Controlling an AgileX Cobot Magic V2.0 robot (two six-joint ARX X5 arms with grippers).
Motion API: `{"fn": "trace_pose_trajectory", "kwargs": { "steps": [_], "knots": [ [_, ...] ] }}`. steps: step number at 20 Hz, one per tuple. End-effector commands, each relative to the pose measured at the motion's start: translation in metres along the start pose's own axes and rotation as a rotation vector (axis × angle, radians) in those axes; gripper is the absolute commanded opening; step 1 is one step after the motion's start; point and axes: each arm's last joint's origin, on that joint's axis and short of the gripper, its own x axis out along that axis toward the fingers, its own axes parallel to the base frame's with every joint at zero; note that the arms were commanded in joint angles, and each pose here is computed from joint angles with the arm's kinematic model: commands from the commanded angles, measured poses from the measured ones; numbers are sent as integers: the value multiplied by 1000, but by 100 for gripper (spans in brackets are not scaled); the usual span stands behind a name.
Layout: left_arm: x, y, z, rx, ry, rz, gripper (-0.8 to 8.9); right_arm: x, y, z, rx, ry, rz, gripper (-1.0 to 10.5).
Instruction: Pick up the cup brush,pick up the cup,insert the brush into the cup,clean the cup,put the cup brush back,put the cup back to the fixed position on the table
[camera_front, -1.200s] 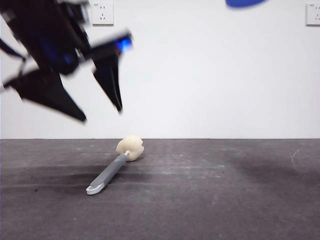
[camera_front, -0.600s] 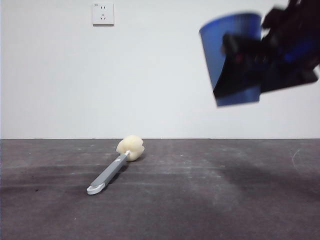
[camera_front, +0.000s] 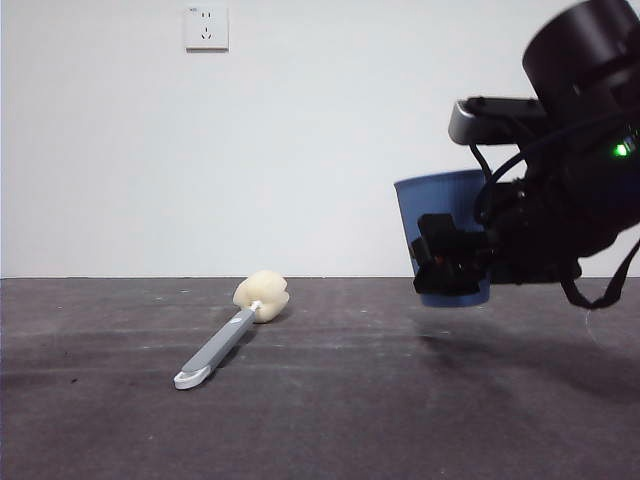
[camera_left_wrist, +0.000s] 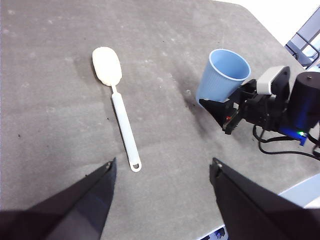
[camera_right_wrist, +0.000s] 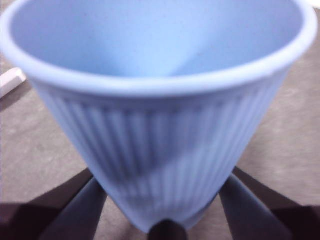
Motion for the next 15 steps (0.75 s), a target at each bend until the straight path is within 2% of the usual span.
{"fn": "trace_pose_trajectory", "kwargs": {
  "steps": [1, 3, 5, 9, 15],
  "knots": [
    [1, 0, -1, -1, -3, 0, 311, 6, -5, -11, 24, 19, 18, -13],
    [1, 0, -1, -1, -3, 0, 311, 11, -9, -16, 41, 20, 43, -13],
    [1, 0, -1, -1, -3, 0, 311, 14, -15, -16, 53, -8, 26, -13],
    [1, 0, 0, -1, -7, 0, 311, 18, -23, -13, 74, -32, 97, -13],
    [1, 0, 0, -1, -10, -2, 311, 31, -26, -23, 83, 15, 123, -13]
  ]
}}
